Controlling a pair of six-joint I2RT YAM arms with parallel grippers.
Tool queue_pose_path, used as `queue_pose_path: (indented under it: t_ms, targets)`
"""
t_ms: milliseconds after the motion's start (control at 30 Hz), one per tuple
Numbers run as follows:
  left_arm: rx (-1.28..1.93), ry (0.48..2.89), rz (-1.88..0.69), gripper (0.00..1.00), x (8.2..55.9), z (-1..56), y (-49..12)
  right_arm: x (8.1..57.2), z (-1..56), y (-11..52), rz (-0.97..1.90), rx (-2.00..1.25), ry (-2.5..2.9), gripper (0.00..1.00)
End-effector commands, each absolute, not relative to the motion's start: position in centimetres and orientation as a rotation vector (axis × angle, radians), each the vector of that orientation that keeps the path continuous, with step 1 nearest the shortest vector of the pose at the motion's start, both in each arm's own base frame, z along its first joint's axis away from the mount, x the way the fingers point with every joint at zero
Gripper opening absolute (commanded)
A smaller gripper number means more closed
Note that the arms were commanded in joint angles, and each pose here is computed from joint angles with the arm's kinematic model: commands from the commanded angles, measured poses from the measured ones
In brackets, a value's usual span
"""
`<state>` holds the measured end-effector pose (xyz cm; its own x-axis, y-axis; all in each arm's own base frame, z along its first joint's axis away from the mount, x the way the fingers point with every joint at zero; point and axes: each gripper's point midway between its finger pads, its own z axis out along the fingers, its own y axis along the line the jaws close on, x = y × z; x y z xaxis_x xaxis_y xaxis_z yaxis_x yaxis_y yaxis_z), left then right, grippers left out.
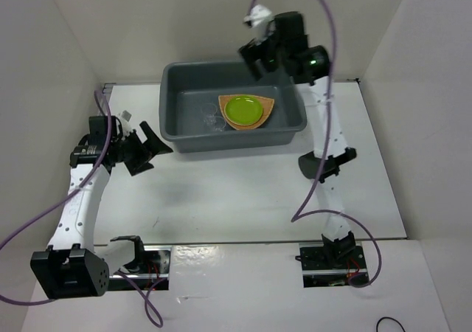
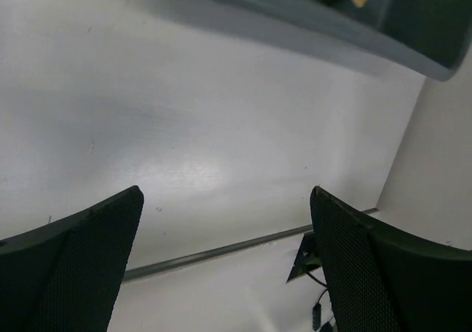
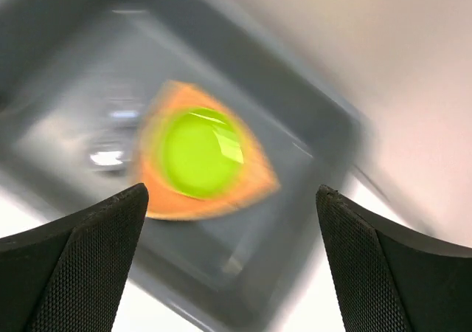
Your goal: Place the mixed dishes into the plastic bin
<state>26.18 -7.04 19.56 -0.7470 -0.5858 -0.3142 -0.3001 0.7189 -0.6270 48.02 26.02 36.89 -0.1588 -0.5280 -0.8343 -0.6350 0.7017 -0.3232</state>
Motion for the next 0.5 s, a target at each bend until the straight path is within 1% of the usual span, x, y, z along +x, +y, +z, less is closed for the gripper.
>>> queue_pose_path:
  t_ms: [0,67,100,133,167,200,233,267,300,333,367,400,433,467]
  targets:
    - [-0.373,2.253,-0.825,1.00,28.9,24.8,-7.8,48.8,38.1,15.3,-0.048,-0.550,1.997,0.99]
    - [-0.309,2.232,-0.824,1.00,29.7,25.6,-7.8,48.0,38.0,11.9,-0.054,-0.554,2.050,0.99]
    - [-0.280,2.229,-0.811,1.00,30.1,25.5,-7.7,46.4,38.3,9.7,0.024,-0.575,2.073,0.99]
    - [-0.265,2.233,-0.817,1.00,30.3,25.4,-7.8,45.5,38.1,8.8,0.048,-0.571,2.095,0.99]
    - [-0.253,2.230,-0.811,1.00,30.6,25.3,-7.7,44.7,35.0,8.0,0.058,-0.596,2.201,0.99]
    - [-0.257,2.239,-0.813,1.00,30.8,25.1,-7.7,43.5,34.1,7.7,0.091,-0.600,2.239,0.99]
    - [-0.258,2.257,-0.811,1.00,31.1,24.5,-7.6,41.2,35.0,6.3,0.093,-0.586,2.233,0.99]
    - [-0.254,2.251,-0.810,1.00,31.4,24.6,-7.6,39.4,30.9,5.9,0.134,-0.595,2.363,0.99]
    - [-0.248,2.258,-0.807,1.00,31.6,24.4,-7.6,37.6,32.0,4.8,0.108,-0.585,2.324,0.99]
    - [-0.253,2.258,-0.794,1.00,31.9,24.4,-7.4,36.6,31.3,4.3,0.103,-0.570,2.335,0.99]
    - [-0.243,2.239,-0.791,1.00,32.2,25.0,-7.3,36.0,28.9,3.4,0.102,-0.546,2.377,0.99]
    - [-0.242,2.237,-0.791,1.00,32.4,25.2,-7.3,34.8,29.7,2.4,0.080,-0.511,2.350,0.99]
    - [-0.251,2.245,-0.781,1.00,32.8,25.0,-7.1,34.3,29.2,0.9,0.083,-0.455,2.361,0.99]
    - [-0.253,2.247,-0.782,1.00,33.1,24.9,-7.1,33.3,27.2,0.4,0.112,-0.434,2.417,0.99]
